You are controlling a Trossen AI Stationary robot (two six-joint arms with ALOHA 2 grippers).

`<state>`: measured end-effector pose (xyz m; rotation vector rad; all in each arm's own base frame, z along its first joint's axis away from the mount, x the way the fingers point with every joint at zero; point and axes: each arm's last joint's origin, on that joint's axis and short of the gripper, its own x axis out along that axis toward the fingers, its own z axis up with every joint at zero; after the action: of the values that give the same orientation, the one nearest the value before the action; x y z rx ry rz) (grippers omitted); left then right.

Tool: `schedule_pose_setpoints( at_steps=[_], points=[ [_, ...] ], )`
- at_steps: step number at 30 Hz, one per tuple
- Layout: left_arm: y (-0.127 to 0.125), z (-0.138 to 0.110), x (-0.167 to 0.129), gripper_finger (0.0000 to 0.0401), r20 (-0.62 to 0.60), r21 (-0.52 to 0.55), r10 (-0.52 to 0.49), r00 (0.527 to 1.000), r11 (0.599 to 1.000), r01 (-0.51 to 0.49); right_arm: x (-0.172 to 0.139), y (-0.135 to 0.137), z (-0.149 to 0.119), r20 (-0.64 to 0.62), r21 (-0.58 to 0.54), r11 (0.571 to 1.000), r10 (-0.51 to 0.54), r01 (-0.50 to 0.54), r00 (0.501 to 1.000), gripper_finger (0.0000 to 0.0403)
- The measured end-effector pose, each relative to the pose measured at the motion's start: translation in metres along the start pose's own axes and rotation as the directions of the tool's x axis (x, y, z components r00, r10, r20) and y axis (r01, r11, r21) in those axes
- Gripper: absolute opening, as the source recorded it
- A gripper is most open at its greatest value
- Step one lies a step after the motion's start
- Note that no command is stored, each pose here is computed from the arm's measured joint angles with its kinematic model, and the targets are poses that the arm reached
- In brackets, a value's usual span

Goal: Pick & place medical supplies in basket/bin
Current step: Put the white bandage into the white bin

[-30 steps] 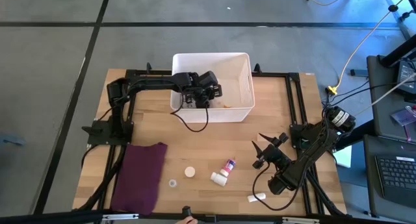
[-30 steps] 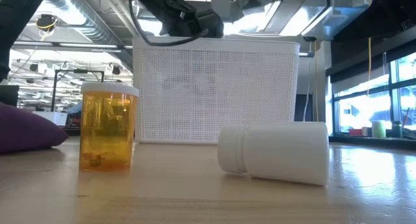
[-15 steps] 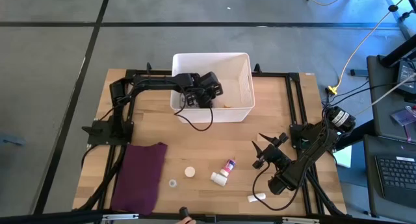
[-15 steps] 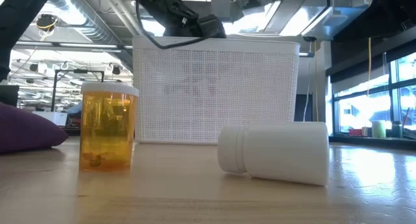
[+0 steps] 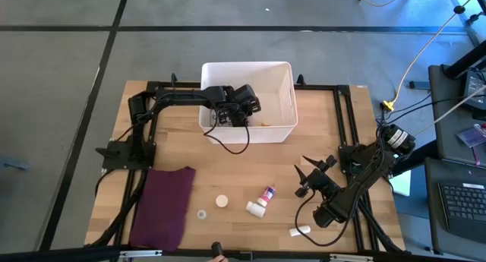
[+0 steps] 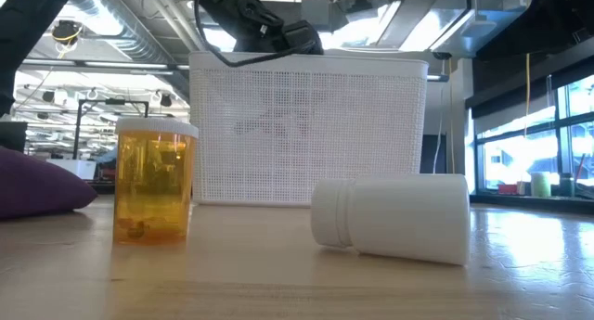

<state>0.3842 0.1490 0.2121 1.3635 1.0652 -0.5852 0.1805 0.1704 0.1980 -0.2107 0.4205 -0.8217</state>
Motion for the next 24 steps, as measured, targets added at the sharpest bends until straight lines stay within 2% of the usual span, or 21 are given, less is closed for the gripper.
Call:
schedule_pose_setpoints(
  at_steps=[9,17,24],
  points=[
    [0.000,0.006,-0.001,0.0132,-0.051,-0.036,-0.009,0.999,0.999,0.008,0.000,0.000,0.000,0.000,0.000,1.000,0.000,0.000,1.000,0.0207],
    [0.001,0.010,-0.001,0.0178,-0.066,-0.056,-0.014,0.998,0.998,0.010,0.000,0.000,0.000,0.000,0.001,1.000,0.000,0.000,1.000,0.0207],
    [0.001,0.016,-0.002,0.0188,-0.143,0.046,-0.019,0.990,0.999,0.026,0.000,0.000,0.000,0.000,0.001,1.000,0.000,0.000,1.000,0.0207]
  ],
)
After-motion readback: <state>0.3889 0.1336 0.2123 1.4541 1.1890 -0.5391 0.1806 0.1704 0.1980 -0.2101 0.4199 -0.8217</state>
